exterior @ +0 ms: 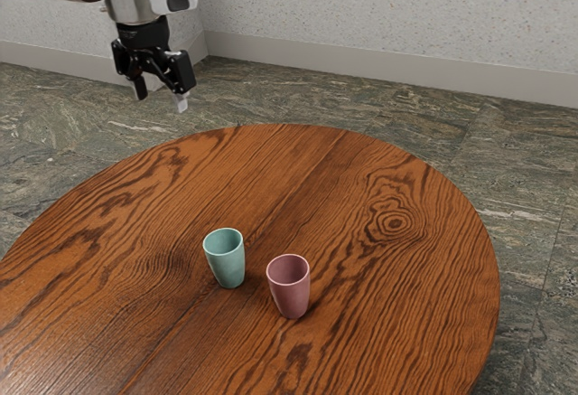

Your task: Place the left cup onto the right cup

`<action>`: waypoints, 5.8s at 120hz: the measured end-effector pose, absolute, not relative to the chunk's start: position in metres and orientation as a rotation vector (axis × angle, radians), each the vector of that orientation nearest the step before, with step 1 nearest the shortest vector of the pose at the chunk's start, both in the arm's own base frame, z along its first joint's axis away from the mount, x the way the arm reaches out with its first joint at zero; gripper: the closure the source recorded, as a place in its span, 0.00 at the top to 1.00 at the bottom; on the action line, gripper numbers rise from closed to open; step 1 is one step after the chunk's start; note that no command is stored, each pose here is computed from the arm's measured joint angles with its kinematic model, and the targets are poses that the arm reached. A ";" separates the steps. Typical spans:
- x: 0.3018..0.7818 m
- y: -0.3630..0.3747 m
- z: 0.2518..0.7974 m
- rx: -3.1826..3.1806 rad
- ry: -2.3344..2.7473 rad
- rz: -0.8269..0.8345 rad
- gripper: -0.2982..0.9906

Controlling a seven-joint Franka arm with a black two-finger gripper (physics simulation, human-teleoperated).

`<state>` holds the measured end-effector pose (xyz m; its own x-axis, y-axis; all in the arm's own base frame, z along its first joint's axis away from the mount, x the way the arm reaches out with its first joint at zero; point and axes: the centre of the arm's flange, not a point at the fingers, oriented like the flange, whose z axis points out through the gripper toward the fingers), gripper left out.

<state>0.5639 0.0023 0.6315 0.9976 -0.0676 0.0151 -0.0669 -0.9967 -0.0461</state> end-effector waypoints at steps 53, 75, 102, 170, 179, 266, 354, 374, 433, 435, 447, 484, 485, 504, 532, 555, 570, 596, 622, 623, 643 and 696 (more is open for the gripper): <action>0.571 -0.028 0.612 -3.088 0.224 -0.019 0.77; 0.573 -0.032 0.582 -3.091 0.237 0.016 0.77; 0.571 -0.046 0.566 -3.088 0.253 0.014 0.77; 0.547 -0.122 0.515 -3.086 0.311 0.026 0.77; 0.545 -0.132 0.509 -3.087 0.322 0.019 0.77; 0.570 -0.071 0.480 -3.120 0.052 0.017 0.77; 0.563 -0.093 0.456 -3.130 0.062 0.032 0.77; 0.558 -0.097 0.453 -3.128 0.056 0.035 0.77; 0.547 -0.111 0.440 -3.125 0.035 0.053 0.77; 0.547 -0.111 0.440 -3.126 0.033 0.053 0.77; 0.549 -0.110 0.436 -3.128 0.021 0.055 0.77; 0.556 -0.104 0.424 -3.134 -0.010 0.054 0.77; 0.556 -0.104 0.424 -3.135 -0.011 0.054 0.77; 0.559 -0.105 0.416 -3.137 -0.011 0.056 0.77; 0.559 -0.101 0.402 -3.138 -0.024 0.071 0.77; 0.557 -0.100 0.397 -3.138 -0.029 0.064 0.77; 0.557 -0.096 0.395 -3.138 -0.039 0.063 0.77; 0.560 -0.084 0.393 -3.139 -0.059 0.059 0.77; 0.563 -0.085 0.381 -3.141 -0.042 0.073 0.77; 0.563 -0.084 0.380 -3.141 -0.041 0.073 0.77; 0.566 -0.084 0.373 -3.141 -0.031 0.073 0.77; 0.570 -0.081 0.363 -3.144 -0.019 0.069 0.77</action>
